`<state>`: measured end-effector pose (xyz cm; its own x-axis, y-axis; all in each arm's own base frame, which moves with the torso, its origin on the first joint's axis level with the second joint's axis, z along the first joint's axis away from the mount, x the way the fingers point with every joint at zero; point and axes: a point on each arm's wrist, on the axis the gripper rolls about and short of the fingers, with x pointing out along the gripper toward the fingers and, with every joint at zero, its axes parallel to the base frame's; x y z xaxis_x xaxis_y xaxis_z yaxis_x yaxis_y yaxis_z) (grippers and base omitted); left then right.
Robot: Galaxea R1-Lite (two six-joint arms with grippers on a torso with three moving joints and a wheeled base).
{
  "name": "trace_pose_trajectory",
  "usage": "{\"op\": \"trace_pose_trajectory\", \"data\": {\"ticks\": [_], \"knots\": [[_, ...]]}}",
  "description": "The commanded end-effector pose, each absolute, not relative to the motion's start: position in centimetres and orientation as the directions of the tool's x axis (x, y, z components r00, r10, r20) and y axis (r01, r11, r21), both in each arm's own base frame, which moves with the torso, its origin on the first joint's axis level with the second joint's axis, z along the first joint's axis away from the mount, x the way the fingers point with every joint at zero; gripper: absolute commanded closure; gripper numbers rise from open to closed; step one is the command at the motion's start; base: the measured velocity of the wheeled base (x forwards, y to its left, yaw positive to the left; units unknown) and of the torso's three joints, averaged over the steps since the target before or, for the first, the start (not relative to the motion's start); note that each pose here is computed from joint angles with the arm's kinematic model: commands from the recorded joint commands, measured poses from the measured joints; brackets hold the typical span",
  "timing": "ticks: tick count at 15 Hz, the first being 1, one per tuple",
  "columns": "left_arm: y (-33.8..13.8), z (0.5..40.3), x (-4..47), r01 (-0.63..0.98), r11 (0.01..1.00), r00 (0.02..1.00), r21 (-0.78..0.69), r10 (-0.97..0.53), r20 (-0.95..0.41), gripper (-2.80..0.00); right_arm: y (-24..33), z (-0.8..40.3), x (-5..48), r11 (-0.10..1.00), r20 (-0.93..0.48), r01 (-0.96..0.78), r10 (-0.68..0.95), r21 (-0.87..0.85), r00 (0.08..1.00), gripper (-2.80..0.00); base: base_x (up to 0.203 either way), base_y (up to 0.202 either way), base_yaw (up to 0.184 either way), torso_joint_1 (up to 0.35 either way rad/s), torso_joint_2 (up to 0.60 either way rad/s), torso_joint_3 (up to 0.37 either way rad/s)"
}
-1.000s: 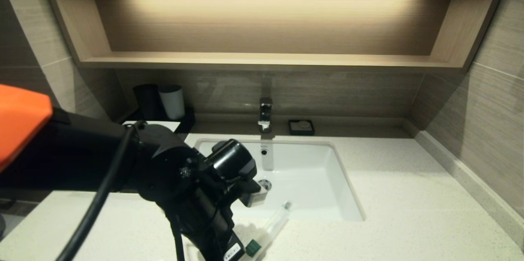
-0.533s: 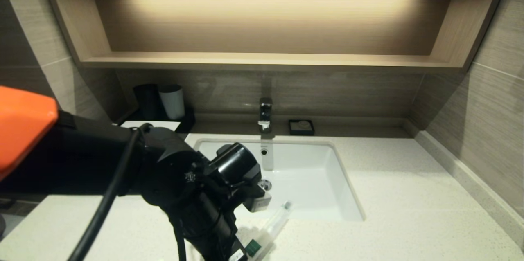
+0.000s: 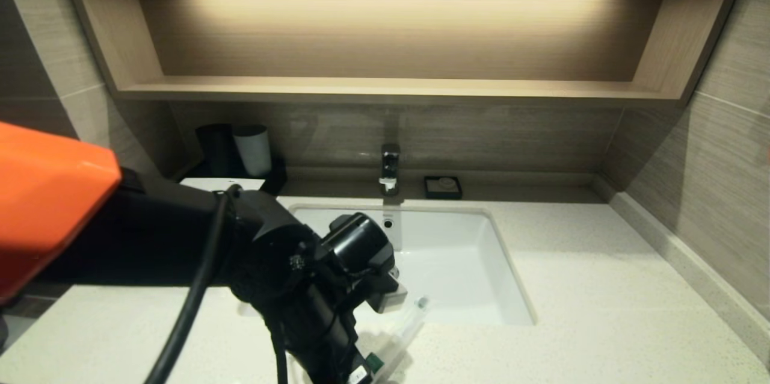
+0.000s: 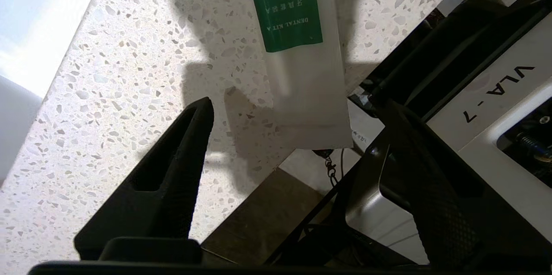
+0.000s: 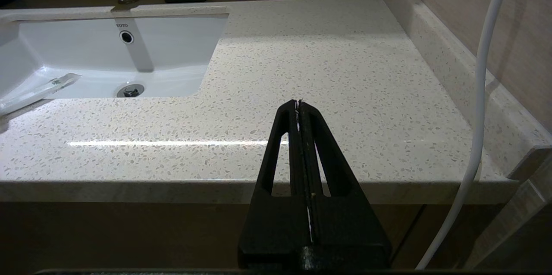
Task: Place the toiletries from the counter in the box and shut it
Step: Pick up the bathroom toiletry
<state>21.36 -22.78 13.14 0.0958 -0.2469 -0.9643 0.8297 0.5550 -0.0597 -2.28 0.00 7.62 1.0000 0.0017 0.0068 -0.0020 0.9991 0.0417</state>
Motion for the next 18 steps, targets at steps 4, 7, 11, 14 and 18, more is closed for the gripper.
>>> {"op": "trace_pose_trajectory", "data": {"ticks": [4,7,11,14,18], "knots": [[-23.3,12.5,21.6,0.834,0.550,0.101,-0.041,-0.226,-0.969,-2.80,0.0,7.6,-2.3,0.999,0.006,-0.002,0.002,0.041,1.000,0.00,0.000,0.000,0.000,0.000,0.00,0.000],[-23.7,11.9,22.1,0.831,0.555,0.110,-0.023,-0.205,-0.973,-2.80,0.0,7.6,-2.3,0.999,0.006,-0.002,0.002,0.041,1.000,0.00,0.000,0.000,0.000,0.000,0.00,0.000],[-24.0,11.5,22.2,0.833,0.554,0.113,-0.018,-0.202,-0.973,-2.80,0.0,7.6,-2.3,0.999,0.006,-0.002,0.002,0.041,1.000,0.00,0.000,0.000,0.000,0.000,0.00,0.000],[-24.0,11.5,22.2,0.834,0.552,0.113,-0.017,-0.200,-0.973,-2.80,0.0,7.6,-2.3,0.999,0.006,-0.002,0.002,0.041,1.000,0.00,0.000,0.000,0.000,0.000,0.00,0.000],[-24.1,11.3,22.3,0.834,0.551,0.110,-0.017,-0.197,-0.974,-2.80,0.0,7.6,-2.3,0.999,0.006,-0.002,0.002,0.043,1.000,0.00,0.000,0.000,0.000,0.000,0.00,0.000]]}}
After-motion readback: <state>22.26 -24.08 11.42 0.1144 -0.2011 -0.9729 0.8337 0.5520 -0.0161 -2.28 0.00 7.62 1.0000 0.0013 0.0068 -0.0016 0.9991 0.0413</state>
